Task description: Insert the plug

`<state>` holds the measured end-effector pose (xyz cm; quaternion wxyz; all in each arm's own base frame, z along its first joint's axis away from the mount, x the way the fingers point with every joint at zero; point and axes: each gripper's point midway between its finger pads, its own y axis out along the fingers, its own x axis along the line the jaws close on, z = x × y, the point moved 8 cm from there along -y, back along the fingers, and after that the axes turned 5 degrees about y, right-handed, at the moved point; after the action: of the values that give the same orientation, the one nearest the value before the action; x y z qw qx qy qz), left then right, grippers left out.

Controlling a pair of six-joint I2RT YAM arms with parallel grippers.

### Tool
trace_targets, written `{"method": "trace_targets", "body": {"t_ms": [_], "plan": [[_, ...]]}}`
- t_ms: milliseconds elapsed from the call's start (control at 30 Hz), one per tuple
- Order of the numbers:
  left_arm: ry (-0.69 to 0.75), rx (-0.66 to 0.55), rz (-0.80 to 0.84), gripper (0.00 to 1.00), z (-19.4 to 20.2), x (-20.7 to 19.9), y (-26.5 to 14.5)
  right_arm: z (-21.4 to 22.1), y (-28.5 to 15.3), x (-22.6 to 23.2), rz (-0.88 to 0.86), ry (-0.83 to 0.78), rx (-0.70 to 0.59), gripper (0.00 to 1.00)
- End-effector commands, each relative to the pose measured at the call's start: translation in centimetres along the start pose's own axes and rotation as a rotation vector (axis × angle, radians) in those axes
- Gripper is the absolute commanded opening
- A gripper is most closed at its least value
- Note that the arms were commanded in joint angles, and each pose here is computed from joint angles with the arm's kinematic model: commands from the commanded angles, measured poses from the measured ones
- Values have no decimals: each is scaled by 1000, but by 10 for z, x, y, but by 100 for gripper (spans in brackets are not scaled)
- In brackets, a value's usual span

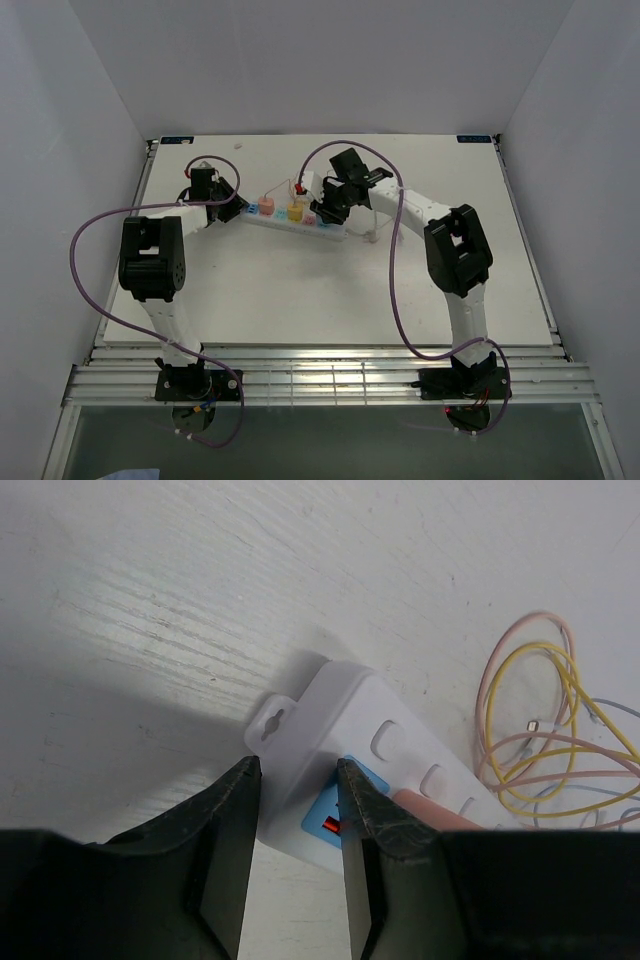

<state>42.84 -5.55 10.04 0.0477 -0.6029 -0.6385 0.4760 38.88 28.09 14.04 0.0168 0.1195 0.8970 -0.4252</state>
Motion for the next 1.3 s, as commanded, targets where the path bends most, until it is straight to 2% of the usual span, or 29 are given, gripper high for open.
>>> {"method": "trace_targets", "body": {"t_ms": [0, 133, 300, 500, 633, 833, 900, 1000, 1033, 1067, 1100, 1133, 1167, 1233, 1267], "plan": [[14, 105, 5, 45, 20, 2, 2, 80, 41, 40, -149, 111, 317, 8], [20, 103, -3, 44, 19, 2, 0, 79, 46, 38, -154, 126, 309, 8], [21, 96, -13, 44, 18, 2, -4, 104, 55, 45, -142, 139, 395, 8], [21, 112, -24, 44, 20, 4, -2, 139, 39, 41, -118, 158, 496, 8], [24, 118, -22, 44, 24, 6, -3, 132, 43, 41, -175, 166, 437, 8], [58, 66, 22, 46, 9, -7, -13, 84, 33, 8, -24, 183, 289, 8], [68, 35, 31, 47, -1, -15, -20, 56, 20, -7, 33, 179, 207, 12], [84, -23, 50, 53, -20, -28, -35, 23, 2, -22, 109, 206, 103, 26], [90, -38, 58, 62, -24, -32, -40, 10, -6, -30, 145, 205, 63, 31], [97, -57, 63, 67, -30, -36, -45, -4, -14, -35, 178, 210, 14, 56], [108, -90, 81, 72, -41, -45, -53, -13, -20, -38, 194, 201, -14, 72], [117, -119, 98, 81, -49, -53, -64, -25, -28, -42, 206, 196, -59, 78], [119, -128, 101, 84, -54, -57, -71, -38, -40, -45, 234, 212, -109, 86], [137, -176, 130, 89, -67, -71, -93, -52, -52, -44, 223, 207, -162, 89], [135, -188, 120, 96, -70, -71, -99, -60, -66, -43, 242, 211, -191, 97]]}}
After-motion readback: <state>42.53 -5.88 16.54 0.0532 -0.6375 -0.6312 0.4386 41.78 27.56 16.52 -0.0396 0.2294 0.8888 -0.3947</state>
